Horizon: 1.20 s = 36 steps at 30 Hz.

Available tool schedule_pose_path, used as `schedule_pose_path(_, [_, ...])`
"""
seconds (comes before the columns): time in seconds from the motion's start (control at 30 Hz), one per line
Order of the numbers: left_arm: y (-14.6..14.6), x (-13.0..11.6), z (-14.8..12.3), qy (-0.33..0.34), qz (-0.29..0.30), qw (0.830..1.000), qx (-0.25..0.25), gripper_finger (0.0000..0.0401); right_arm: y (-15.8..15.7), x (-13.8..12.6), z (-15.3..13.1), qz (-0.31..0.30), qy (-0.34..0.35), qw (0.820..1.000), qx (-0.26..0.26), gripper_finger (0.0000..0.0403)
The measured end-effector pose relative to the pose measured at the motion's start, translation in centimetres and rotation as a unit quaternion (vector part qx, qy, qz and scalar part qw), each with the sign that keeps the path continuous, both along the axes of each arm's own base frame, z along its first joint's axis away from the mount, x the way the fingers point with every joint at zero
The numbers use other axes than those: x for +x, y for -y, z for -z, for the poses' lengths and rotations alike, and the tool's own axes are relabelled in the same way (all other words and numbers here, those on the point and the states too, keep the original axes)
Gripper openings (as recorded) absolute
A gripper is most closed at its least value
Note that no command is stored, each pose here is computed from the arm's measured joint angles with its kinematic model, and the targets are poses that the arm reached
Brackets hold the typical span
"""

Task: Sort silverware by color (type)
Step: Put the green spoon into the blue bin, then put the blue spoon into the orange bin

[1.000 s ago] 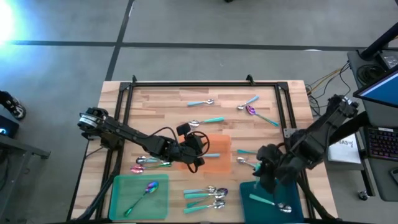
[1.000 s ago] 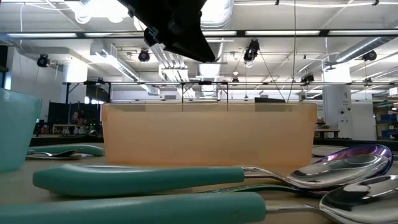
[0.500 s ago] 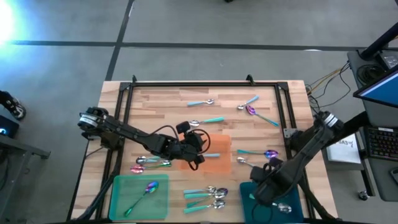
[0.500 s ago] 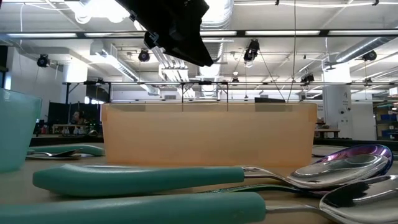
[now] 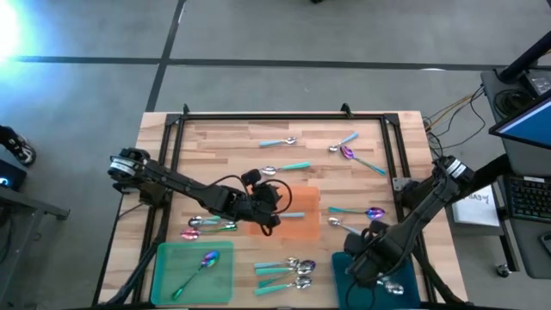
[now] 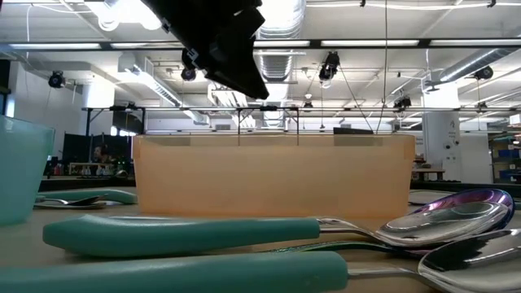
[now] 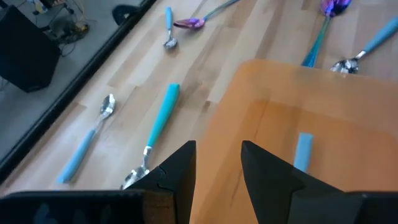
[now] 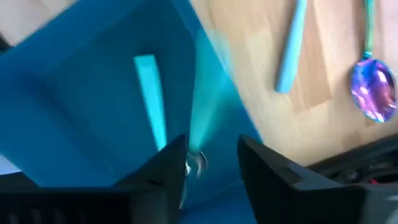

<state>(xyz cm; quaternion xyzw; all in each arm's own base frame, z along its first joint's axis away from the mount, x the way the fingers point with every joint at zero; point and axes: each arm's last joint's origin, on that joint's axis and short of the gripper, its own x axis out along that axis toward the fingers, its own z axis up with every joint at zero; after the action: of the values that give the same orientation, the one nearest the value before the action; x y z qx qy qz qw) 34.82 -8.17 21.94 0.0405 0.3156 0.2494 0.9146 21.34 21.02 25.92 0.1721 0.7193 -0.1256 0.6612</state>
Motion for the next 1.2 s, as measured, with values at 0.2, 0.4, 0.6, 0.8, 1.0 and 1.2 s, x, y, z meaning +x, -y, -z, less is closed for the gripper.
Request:
schedule_pose_path(0.2, [0.3, -0.2, 0.4, -0.036, 0.056, 0.997, -0.043, 0.0112, 0.0, 0.1, -0.5, -0.022, 0.011, 1.0, 0.01, 0.018])
schedule_pose_path(0.4, [0.2, -0.6, 0.4, -0.059, 0.064, 0.996, -0.037, 0.0112, 0.6, 0.1, -1.7, -0.039, 0.063, 0.997, -0.021, 0.017])
schedule_pose_path(0.6, [0.1, -1.1, 0.4, -0.097, 0.054, 0.993, -0.046, 0.0112, 2.4, 0.0, -2.8, -0.047, 0.112, 0.988, -0.093, 0.0155])
schedule_pose_path(0.8, [0.1, -1.3, -1.1, -0.132, 0.043, 0.989, -0.043, 0.0112, 4.8, 0.3, -4.1, -0.041, 0.157, 0.973, -0.163, 0.0146])
schedule_pose_path(1.0, [-0.8, -1.0, -2.6, -0.141, 0.023, 0.989, -0.027, 0.0112, 7.5, 1.0, -5.3, -0.043, 0.189, 0.959, -0.205, 0.0149])
schedule_pose_path(1.2, [-3.6, -0.8, -2.8, -0.162, 0.007, 0.987, -0.017, 0.0112, 9.8, 1.4, -5.8, -0.042, 0.196, 0.95, -0.241, 0.015])
